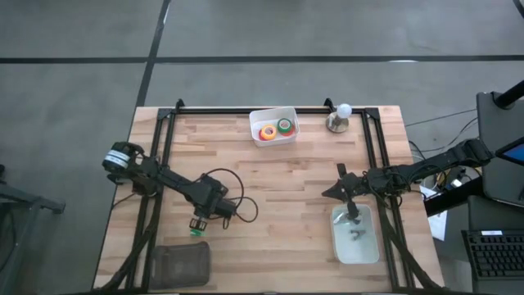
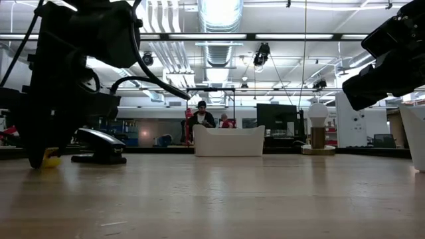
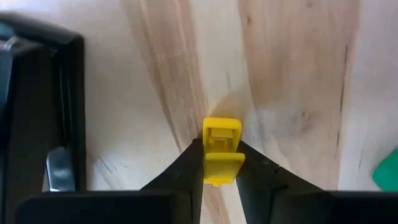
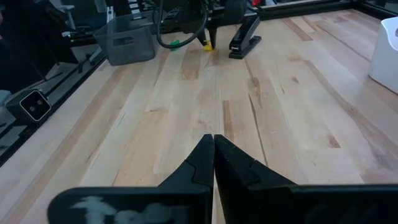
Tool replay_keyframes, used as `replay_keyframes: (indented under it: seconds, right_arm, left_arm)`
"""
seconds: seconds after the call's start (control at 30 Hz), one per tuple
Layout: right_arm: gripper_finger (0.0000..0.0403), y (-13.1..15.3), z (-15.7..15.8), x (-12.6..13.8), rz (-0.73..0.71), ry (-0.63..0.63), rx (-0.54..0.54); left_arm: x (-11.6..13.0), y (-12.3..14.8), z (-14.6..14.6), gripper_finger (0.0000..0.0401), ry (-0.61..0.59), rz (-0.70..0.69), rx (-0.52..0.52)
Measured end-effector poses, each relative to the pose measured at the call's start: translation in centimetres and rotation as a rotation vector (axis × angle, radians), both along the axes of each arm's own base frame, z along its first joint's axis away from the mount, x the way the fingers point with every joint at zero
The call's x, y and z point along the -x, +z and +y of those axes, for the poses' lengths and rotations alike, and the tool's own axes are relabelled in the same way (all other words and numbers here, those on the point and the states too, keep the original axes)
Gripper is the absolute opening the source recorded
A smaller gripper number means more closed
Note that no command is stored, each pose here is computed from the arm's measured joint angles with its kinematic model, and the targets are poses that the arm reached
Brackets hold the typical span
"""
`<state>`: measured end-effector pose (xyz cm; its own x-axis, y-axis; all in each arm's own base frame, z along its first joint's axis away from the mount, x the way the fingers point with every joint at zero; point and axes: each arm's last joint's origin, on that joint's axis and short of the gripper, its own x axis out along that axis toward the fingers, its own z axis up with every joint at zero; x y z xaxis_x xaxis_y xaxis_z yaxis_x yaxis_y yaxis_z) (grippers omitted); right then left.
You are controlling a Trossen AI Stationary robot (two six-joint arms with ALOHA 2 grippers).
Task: Pick and place Stapler, Stapler remover, tape
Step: Put the yellow small stapler into the transparent bin
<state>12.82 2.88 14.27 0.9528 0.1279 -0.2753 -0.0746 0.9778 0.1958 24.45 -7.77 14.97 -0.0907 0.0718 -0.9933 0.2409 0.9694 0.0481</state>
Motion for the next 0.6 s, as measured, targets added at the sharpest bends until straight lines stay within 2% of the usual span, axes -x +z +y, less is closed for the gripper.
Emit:
replay_keyframes:
  seconds: [0.23,0.4,0.6]
  right_arm:
    - [0.0008,0.0,0.0,0.0,-0.001,0.002,0.006]
    - [0.0008,0.0,0.0,0.0,-0.002,-0.003,0.013]
    - [0.0008,0.1,-0.1,0.0,-0.018,-0.017,0.039]
  left_arm:
    - [0.2,0.1,0.1,0.0082,0.227,0.007,-0.024]
    - [0.4,1.3,-0.1,0.008,0.38,0.091,-0.019]
    - [0.3,3.2,-0.6,0.0079,0.452,0.206,0.082]
